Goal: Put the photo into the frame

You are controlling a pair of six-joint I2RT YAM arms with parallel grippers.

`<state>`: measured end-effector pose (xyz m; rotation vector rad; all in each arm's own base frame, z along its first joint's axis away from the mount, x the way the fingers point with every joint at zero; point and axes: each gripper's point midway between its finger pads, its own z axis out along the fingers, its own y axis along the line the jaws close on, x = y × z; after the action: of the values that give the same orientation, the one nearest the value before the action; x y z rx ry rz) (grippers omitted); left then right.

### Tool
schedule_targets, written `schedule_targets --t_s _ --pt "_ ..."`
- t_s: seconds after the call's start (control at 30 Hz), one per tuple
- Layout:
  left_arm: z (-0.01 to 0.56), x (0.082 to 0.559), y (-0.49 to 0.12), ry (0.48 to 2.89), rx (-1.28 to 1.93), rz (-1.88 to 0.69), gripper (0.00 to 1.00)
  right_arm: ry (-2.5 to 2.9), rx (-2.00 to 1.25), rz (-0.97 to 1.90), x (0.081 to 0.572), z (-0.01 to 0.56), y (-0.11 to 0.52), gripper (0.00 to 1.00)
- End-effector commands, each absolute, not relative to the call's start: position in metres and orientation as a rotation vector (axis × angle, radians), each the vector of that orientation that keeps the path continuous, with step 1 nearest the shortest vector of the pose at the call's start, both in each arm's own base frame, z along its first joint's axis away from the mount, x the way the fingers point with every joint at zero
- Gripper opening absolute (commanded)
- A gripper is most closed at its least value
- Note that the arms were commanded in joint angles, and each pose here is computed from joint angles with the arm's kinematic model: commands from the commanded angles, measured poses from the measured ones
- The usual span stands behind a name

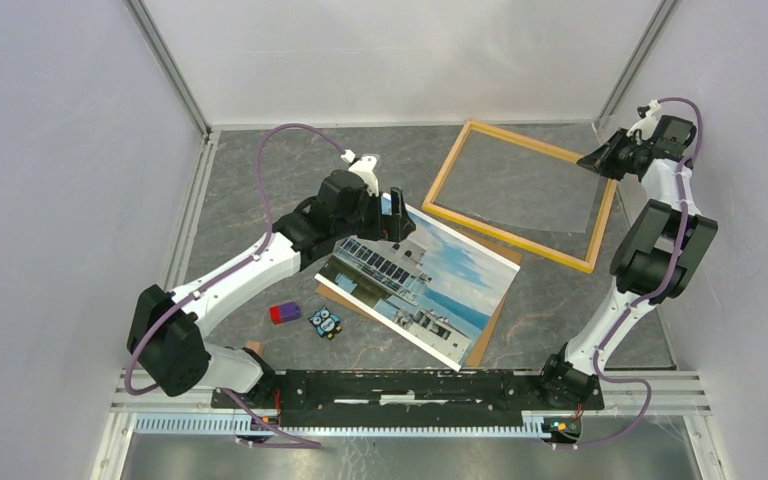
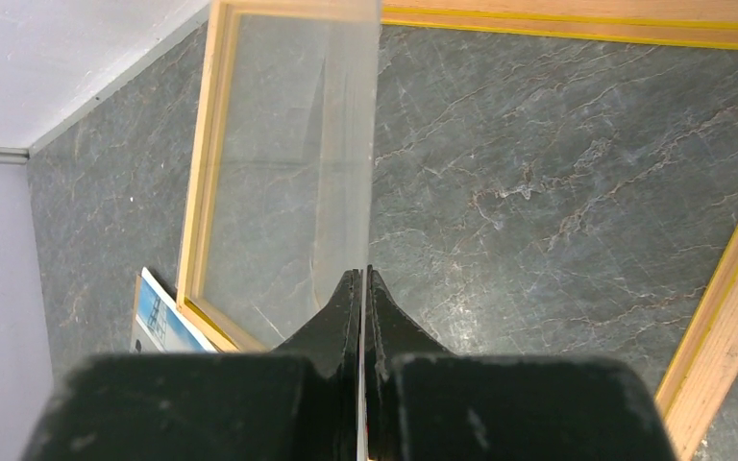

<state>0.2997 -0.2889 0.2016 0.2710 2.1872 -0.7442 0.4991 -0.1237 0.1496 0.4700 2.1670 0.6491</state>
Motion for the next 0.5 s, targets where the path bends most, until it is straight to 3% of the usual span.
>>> schedule_targets --t_s 0.0,0.47 --pt "0.2222 0.3070 -0.2946 2.122 0.310 -0.748 1.00 2.159 0.429 0.621 0.5041 0.1529 -0.1346 0.00" --pt "0.2154 0.3065 -0.2987 2.143 0.315 -0.759 1.00 2.202 0.379 0.630 0.5074 0.1451 -0.1366 0.00"
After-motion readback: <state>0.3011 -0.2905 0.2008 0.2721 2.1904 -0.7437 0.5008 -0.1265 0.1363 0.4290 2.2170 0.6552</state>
